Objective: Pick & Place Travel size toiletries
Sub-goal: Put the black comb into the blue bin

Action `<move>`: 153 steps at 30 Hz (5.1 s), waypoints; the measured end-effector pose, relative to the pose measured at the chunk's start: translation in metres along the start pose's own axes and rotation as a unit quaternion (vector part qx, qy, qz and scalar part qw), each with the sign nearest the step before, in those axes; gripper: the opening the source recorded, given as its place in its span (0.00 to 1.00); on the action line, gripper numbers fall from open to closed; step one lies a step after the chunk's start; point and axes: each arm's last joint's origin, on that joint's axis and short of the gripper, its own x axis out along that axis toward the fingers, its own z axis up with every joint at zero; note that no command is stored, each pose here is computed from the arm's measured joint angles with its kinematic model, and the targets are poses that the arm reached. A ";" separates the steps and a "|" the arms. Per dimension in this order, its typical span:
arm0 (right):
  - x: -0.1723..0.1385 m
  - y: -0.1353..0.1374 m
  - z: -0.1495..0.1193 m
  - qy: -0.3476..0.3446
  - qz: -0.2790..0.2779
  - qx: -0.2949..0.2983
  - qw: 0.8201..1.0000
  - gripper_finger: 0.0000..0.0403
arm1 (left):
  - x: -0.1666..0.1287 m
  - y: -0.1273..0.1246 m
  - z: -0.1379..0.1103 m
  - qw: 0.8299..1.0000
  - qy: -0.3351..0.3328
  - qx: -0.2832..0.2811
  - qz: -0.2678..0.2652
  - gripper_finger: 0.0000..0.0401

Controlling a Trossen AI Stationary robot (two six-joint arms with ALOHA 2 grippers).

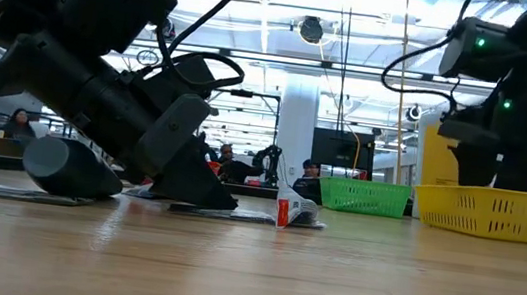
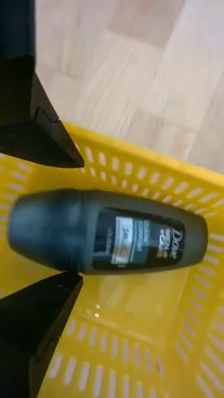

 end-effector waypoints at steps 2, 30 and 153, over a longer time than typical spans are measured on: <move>-0.007 -0.004 0.000 -0.006 0.013 0.003 1.000 0.71 | 0.000 -0.001 0.000 1.000 -0.003 -0.002 -0.002 0.04; -0.012 0.116 -0.029 -0.350 0.305 -0.382 0.799 0.69 | -0.113 -0.004 0.084 0.987 -0.037 0.153 -0.017 0.47; 0.035 0.206 0.023 -0.395 0.129 -0.685 0.599 0.68 | -0.087 0.063 0.067 0.999 -0.022 -0.042 -0.007 0.00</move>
